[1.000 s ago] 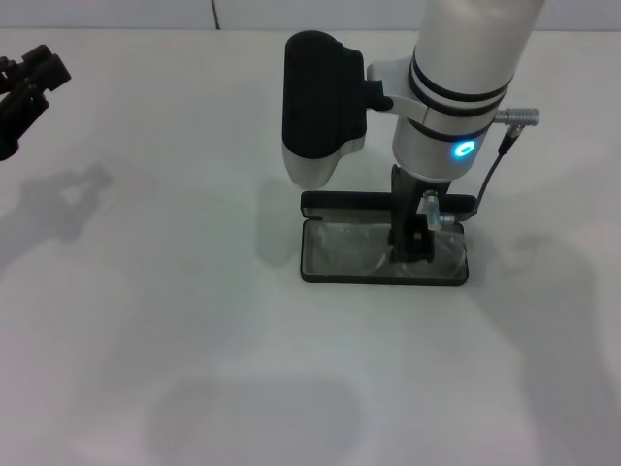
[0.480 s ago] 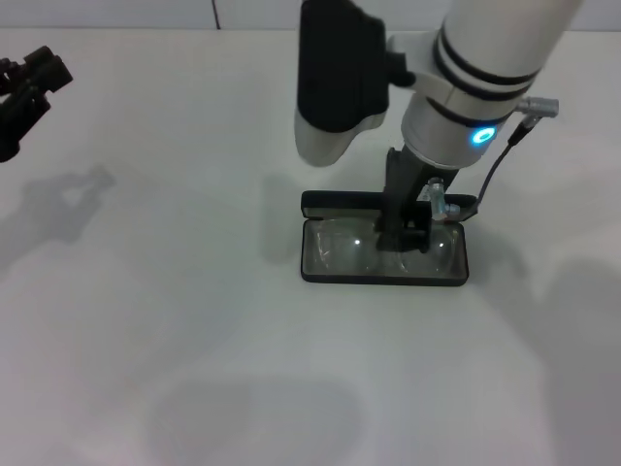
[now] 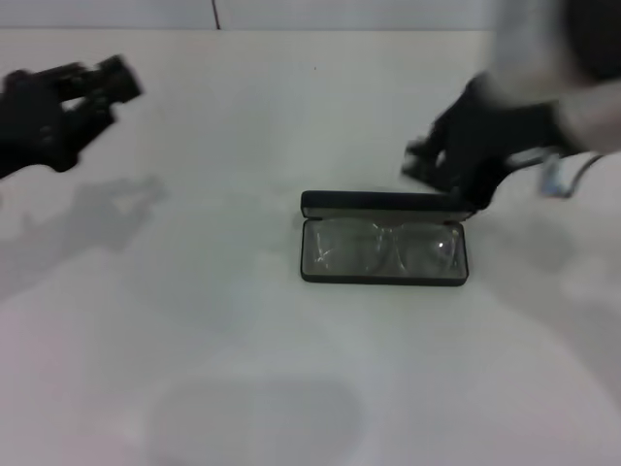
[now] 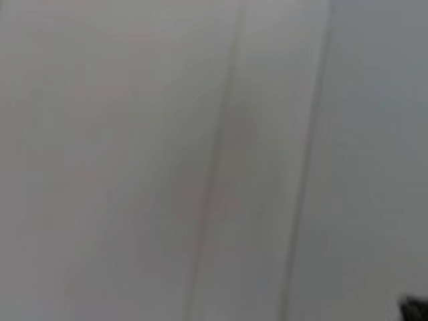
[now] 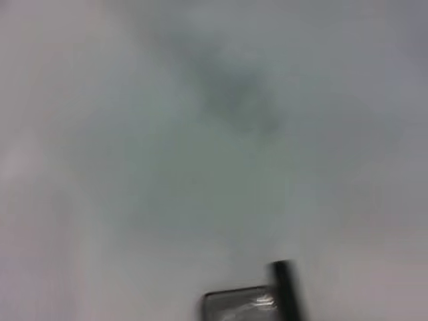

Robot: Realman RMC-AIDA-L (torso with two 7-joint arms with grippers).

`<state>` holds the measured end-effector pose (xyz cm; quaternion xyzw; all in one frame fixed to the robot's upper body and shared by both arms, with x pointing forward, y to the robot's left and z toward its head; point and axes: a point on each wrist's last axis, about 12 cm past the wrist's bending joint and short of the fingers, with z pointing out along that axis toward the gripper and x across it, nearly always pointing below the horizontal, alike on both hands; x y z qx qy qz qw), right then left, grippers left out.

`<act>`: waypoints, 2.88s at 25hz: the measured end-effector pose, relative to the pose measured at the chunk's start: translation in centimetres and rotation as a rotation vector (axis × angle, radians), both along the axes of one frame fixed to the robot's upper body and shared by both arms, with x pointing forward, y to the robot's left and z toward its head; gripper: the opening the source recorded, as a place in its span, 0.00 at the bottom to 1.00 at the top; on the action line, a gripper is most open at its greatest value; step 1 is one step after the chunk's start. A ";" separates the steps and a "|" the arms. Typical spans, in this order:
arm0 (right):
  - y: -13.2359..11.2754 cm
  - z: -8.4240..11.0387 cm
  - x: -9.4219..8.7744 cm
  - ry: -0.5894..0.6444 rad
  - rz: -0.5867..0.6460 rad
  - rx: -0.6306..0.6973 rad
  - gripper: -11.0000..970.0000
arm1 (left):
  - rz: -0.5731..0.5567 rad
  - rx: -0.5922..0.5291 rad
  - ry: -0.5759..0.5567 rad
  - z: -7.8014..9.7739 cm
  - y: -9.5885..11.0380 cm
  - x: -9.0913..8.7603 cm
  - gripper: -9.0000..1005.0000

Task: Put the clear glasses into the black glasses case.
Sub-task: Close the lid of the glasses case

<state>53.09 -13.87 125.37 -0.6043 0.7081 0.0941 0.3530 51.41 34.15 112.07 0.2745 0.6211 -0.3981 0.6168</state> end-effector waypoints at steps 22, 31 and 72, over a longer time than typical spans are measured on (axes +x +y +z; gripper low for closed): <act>-26.4 -8.9 -4.3 0.067 -0.585 0.982 0.16 | -0.303 0.329 0.147 -1.0 -16.7 8.5 0.21; -25.7 -9.9 -3.5 0.088 -0.562 0.999 0.16 | -0.300 0.429 0.203 -3.2 -17.7 8.1 0.21; -24.7 -11.8 -3.7 0.155 -0.528 1.047 0.16 | -0.420 0.496 0.234 -5.1 -18.9 6.1 0.23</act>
